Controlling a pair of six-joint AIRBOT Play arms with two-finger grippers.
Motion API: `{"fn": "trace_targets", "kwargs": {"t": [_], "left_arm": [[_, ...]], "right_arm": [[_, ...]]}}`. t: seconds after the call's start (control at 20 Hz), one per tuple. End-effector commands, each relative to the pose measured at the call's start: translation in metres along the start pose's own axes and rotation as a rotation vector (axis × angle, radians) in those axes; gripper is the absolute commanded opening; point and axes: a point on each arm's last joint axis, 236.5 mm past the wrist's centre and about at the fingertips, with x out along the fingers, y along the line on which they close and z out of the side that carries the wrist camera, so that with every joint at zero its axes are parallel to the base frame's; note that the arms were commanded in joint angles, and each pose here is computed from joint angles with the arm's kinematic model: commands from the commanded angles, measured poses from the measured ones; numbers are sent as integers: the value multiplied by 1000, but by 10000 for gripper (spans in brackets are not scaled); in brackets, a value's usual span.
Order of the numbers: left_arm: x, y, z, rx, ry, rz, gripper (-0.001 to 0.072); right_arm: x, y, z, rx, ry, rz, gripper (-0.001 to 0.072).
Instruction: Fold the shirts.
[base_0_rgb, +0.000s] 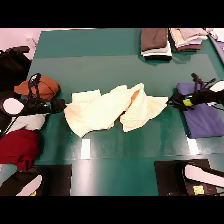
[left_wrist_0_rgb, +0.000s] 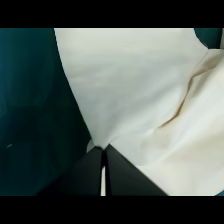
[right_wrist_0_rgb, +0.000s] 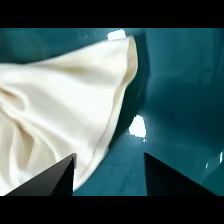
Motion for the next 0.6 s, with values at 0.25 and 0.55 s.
{"fn": "trace_targets", "kwargs": {"t": [0.25,0.55], "left_arm": [[-6,-4,12,17,-31,-1,20],[-186,-74,165,313,-549,59,20]], "right_arm": [[35,51,62,-147,-55,36,20],[-162,148,129,-446,-510,101,20]]}}
